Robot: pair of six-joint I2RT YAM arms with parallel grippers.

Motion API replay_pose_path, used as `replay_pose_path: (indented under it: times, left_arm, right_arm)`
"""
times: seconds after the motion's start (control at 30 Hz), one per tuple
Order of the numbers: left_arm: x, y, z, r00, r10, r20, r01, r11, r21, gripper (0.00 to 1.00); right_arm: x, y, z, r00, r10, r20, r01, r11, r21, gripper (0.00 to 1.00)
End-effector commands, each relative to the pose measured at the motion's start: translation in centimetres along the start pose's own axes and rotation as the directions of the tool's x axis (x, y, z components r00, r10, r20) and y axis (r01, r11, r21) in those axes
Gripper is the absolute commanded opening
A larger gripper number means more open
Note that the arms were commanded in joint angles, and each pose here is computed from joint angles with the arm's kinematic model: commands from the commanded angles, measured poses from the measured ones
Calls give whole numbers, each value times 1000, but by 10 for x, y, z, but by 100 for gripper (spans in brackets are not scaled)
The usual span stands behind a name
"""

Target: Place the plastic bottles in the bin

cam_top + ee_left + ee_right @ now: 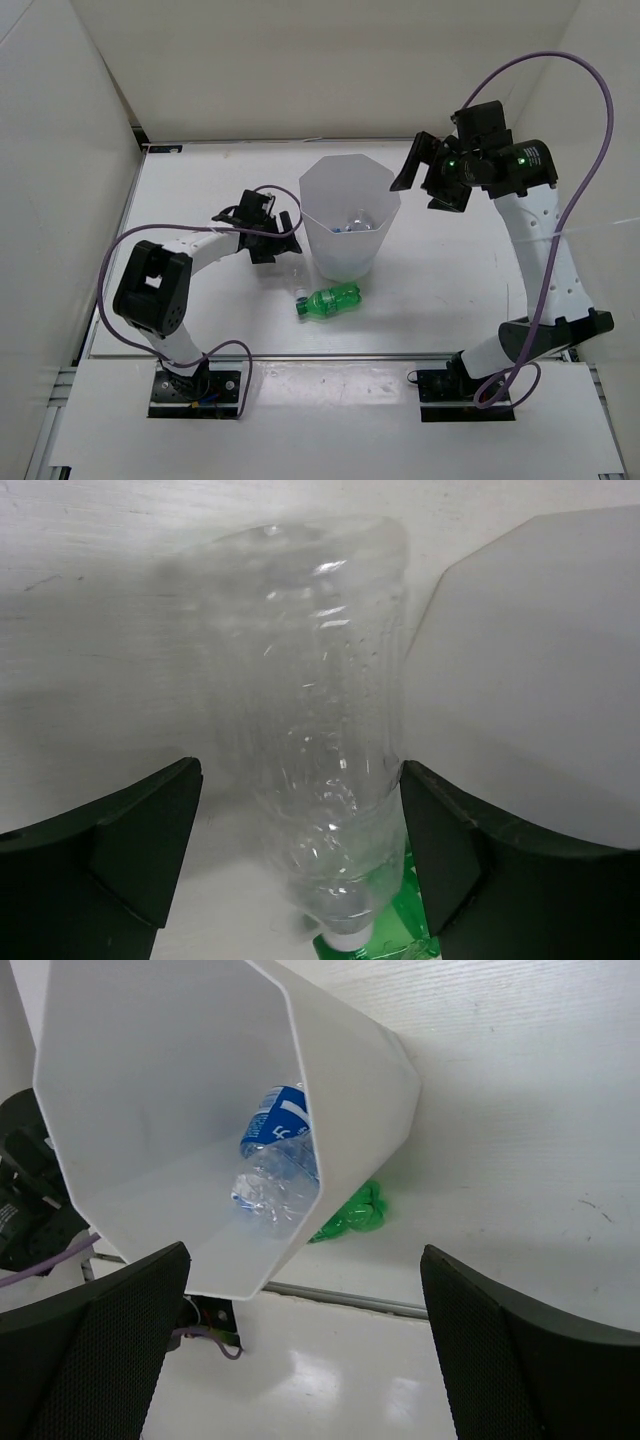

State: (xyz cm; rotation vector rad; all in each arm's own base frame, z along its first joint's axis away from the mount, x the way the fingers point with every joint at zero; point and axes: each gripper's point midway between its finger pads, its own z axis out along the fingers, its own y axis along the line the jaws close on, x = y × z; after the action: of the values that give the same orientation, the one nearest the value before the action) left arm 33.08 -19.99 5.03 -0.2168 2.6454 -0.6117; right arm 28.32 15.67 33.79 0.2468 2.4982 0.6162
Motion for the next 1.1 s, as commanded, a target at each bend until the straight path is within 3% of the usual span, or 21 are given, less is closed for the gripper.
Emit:
replay_pose_path:
  times: [0.0,0.07,0.23,0.27,0.43,0.47,0.5,0.53,0.57,0.63,0.67,0.8,0.9,1.07]
  left_arm:
    - [-16,-13,-7,1000,9,23,-10,998,55,90]
    - [-18,-9,-7,1000,0,28,-2,999,51,79]
    - [-22,12,-21,997,-56,59,54,998,33,71]
    - [-23,15,-25,996,-63,69,61,998,33,66]
    - [-69,12,-86,960,-134,246,123,991,59,61]
    - [-97,3,-120,921,-122,371,110,993,51,61]
    - [-108,-1,-137,902,-102,419,95,995,38,62]
    - [-123,-11,-156,876,-72,477,60,997,41,62]
    - [-155,-20,-195,804,-31,594,36,999,4,63]
    - [-180,-46,-237,721,16,693,-17,1000,-5,63]
    - [-203,-64,-270,652,18,758,-32,999,4,63]
    - [-233,-118,-319,566,43,823,-146,988,49,63]
    - [-234,-169,-321,552,82,830,-250,966,72,65]
    - [-199,-239,-284,569,221,792,-424,904,52,67]
  right_arm:
    - [1,-10,-10,1000,-9,20,9,1000,-1,99]
    - [5,-17,-10,1000,4,14,-4,1000,14,99]
    - [-1,-24,-6,999,31,22,-31,999,13,99]
    - [-2,-21,-6,999,29,24,-29,1000,-1,99]
    - [-5,-23,-5,999,43,24,-43,999,-11,99]
    - [-3,-25,-3,999,46,15,-46,999,-5,99]
    - [-5,-24,-3,999,44,22,-44,999,-10,99]
    - [-3,-27,0,999,54,10,-53,999,-8,99]
    - [-1,-29,4,998,56,3,-56,998,-3,99]
    - [2,-29,9,998,59,-14,-59,998,-7,99]
    - [4,-31,11,997,70,-23,-71,998,-1,99]
    - [15,-50,26,989,139,-45,-137,989,47,99]
    - [21,-59,31,977,203,-62,-202,979,31,99]
    - [48,-83,44,924,354,-144,-352,935,35,99]
